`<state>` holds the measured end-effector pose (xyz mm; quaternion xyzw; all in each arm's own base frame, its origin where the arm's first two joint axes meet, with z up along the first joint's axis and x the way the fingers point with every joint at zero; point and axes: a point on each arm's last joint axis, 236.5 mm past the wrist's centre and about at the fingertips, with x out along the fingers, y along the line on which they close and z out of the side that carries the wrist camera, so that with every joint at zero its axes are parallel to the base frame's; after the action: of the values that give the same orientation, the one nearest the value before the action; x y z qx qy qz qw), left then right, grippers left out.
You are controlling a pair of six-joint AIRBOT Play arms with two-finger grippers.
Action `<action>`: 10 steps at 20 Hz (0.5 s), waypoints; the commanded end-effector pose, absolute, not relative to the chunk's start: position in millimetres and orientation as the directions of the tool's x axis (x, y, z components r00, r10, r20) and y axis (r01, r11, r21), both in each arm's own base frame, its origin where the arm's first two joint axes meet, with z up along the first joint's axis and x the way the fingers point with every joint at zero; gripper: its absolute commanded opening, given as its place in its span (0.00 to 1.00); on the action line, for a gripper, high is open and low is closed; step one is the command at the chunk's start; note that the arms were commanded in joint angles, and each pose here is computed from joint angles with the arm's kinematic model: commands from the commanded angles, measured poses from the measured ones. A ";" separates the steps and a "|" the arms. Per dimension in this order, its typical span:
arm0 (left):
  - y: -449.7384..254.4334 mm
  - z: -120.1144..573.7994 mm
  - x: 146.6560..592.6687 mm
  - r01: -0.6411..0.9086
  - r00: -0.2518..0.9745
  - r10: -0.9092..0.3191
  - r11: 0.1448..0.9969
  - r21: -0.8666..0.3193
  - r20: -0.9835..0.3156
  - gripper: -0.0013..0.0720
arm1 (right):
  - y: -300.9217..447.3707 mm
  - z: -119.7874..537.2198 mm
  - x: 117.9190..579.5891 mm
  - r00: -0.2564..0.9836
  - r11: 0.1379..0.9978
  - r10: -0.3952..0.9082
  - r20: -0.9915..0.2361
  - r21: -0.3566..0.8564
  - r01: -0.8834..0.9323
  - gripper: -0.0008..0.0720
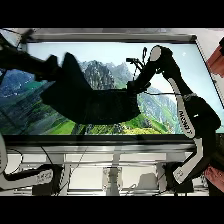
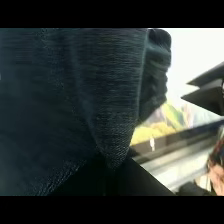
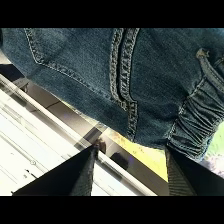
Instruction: Fold the clothes and pants, and hang the long-sleeved shirts on hangers.
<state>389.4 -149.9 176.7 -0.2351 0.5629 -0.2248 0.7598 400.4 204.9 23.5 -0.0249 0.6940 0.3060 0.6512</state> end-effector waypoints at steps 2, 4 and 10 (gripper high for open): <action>-227.4 131.9 399.0 0.094 0.155 -0.643 0.765 -0.637 -0.750 0.05 | 188.5 24.9 410.9 -0.124 0.820 0.375 -0.919 0.391 -0.418 0.68; -257.6 118.2 406.4 0.096 0.157 -0.656 0.754 -0.650 -0.738 0.05 | 171.7 28.3 418.7 -0.100 0.835 0.385 -0.918 0.392 -0.386 0.68; -345.6 116.8 419.4 0.168 0.231 -0.742 0.668 -0.725 -0.630 0.05 | 108.4 41.7 439.8 -0.010 0.880 0.405 -0.914 0.393 -0.266 0.68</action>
<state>411.0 -307.1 117.3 -0.2485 0.5688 -0.2922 0.7276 432.1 135.4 36.0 0.0293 0.6760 0.2589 0.6893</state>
